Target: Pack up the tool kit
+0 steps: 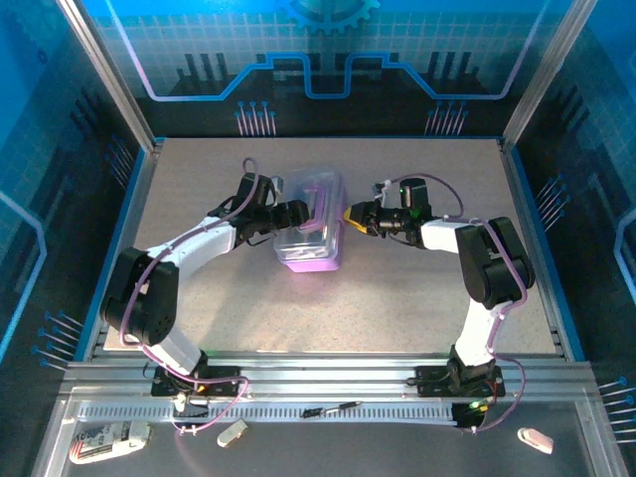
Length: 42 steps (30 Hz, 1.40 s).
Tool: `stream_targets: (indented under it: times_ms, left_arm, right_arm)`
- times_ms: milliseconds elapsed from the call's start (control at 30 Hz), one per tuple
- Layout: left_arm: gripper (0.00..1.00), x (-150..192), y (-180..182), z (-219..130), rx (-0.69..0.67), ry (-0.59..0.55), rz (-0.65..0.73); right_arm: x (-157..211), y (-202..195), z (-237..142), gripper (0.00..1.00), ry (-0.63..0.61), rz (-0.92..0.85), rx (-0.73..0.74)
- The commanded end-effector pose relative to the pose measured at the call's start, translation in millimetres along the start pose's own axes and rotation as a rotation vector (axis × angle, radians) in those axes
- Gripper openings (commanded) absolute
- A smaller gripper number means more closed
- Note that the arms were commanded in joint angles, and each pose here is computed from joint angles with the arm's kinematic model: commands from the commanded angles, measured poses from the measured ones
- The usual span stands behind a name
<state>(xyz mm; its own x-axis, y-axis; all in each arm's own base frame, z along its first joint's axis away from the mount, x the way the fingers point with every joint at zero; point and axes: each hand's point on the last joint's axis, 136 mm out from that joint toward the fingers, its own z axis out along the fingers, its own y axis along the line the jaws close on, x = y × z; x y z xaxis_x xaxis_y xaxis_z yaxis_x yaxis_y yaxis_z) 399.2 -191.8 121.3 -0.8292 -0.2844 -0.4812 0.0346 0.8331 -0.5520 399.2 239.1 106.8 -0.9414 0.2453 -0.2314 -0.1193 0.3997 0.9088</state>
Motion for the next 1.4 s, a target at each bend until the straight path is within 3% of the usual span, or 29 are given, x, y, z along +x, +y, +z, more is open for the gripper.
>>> stream_targets:
  times_ms: [0, 500, 633, 900, 1133, 1367]
  left_arm:
    - [0.69, 95, 60, 20, -0.162, 0.306, -0.108]
    - [0.68, 105, 51, 31, -0.124, 0.325, -0.128]
    - [0.68, 101, 48, 28, -0.161, 0.321, -0.113]
    - [0.8, 78, 12, 15, -0.24, 0.282, -0.072]
    - [0.94, 61, -41, 16, -0.098, 0.263, -0.072]
    - [0.97, 40, -87, 1, 0.073, 0.228, -0.048]
  right_arm:
    - [27, -45, 18, 0.36, 0.047, 0.081, 0.147]
    - [38, -44, 39, 0.33, 0.068, 0.102, 0.119]
    - [32, -43, 29, 0.34, 0.05, 0.092, 0.136]
    - [20, -58, -6, 0.37, 0.004, 0.109, 0.218]
    - [21, -60, -15, 0.39, -0.011, 0.119, 0.213]
    - [10, -53, -35, 0.4, -0.046, 0.112, 0.217]
